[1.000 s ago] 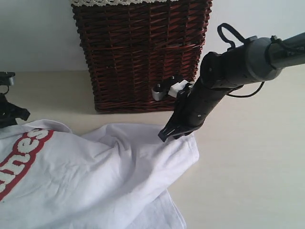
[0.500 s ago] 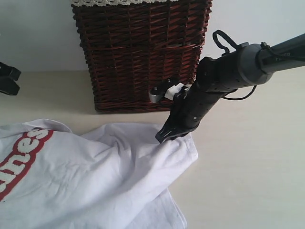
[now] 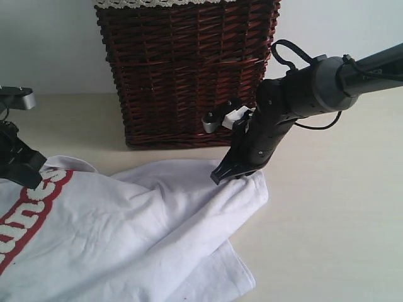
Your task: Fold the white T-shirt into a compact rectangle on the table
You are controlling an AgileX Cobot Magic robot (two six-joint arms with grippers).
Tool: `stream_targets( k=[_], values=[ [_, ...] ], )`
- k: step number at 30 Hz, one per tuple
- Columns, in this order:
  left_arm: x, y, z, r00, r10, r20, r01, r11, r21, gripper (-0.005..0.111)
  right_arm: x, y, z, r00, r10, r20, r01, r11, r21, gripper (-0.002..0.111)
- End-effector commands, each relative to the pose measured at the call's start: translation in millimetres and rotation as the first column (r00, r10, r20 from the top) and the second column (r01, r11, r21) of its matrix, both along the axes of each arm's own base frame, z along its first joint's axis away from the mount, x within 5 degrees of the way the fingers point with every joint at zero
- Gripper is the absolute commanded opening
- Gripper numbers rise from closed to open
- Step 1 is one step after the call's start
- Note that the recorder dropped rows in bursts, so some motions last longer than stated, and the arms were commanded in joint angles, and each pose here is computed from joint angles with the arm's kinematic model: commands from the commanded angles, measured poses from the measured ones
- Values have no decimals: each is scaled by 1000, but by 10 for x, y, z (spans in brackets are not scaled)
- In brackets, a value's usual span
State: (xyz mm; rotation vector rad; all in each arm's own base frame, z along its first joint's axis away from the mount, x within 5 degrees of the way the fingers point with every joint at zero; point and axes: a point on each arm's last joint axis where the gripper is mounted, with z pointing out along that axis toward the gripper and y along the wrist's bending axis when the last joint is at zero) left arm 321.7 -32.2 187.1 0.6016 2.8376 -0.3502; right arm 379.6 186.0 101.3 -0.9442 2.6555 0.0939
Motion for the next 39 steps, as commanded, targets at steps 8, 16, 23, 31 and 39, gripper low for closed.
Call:
stream_targets(
  k=[8, 16, 23, 31, 39],
  values=[
    [404, 131, -648, 950, 231, 211, -253, 964, 80, 0, -85, -89, -185, 995, 15, -100, -23, 997, -75, 0],
    [607, 655, -803, 794, 487, 365, -524, 852, 3, 0, -91, -92, -186, 994, 15, -107, -23, 997, -78, 0],
    [652, 1015, -1162, 808, 567, 161, -581, 812, 55, 0, -91, -93, -186, 994, 16, -106, -25, 997, -80, 0],
    [731, 1465, -962, 714, 683, 152, -694, 720, 28, 0, -36, -361, -187, 995, -32, -89, 8, 965, -262, 0],
    [793, 1603, -734, 650, 743, 160, -747, 664, -44, 0, 15, -581, -192, 983, -143, -117, 109, 960, -258, 0]
  ],
)
